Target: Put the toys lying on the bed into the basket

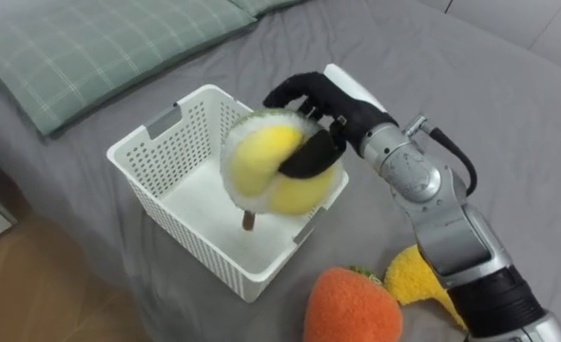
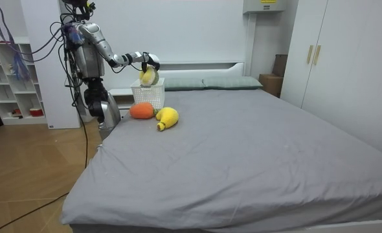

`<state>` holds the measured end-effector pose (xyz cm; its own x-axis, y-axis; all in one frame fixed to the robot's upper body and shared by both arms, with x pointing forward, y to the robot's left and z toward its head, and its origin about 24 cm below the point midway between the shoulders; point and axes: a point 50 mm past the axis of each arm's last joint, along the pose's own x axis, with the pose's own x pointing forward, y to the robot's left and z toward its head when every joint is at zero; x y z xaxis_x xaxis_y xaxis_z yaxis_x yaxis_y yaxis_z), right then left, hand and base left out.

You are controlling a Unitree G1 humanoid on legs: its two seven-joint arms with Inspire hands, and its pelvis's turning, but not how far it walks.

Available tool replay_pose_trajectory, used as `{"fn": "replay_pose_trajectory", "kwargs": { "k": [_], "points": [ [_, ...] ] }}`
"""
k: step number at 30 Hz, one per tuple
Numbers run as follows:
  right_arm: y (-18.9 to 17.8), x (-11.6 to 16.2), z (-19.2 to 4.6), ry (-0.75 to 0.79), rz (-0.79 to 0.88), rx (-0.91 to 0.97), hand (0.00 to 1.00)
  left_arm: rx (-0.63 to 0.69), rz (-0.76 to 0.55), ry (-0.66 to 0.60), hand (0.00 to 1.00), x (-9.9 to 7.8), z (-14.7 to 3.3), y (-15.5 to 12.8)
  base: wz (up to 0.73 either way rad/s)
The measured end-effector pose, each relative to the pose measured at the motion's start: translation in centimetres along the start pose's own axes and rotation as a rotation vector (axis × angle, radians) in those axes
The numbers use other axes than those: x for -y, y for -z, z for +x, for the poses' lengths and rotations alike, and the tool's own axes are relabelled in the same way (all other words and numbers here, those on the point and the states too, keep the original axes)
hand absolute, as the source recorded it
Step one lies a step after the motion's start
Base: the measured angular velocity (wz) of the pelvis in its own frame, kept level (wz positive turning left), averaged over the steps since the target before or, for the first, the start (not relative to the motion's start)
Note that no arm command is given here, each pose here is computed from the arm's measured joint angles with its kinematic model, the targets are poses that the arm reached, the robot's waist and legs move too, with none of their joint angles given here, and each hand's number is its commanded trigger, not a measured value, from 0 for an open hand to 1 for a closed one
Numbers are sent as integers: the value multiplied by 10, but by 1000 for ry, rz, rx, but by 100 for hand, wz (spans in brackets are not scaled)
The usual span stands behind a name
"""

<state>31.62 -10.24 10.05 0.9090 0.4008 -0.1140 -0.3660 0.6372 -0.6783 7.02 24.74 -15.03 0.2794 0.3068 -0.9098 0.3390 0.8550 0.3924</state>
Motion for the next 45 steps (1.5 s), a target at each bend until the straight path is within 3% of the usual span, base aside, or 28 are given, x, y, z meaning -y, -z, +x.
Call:
{"fn": "replay_pose_trajectory", "kwargs": {
  "k": [38,45],
  "points": [
    [10,3,7,100,34,-54,0,-14,15,-5,0,-1,0,0,0],
    [33,12,4,159,97,-128,0,-7,-2,-21,0,-5,0,-1,-5]
  ]
}}
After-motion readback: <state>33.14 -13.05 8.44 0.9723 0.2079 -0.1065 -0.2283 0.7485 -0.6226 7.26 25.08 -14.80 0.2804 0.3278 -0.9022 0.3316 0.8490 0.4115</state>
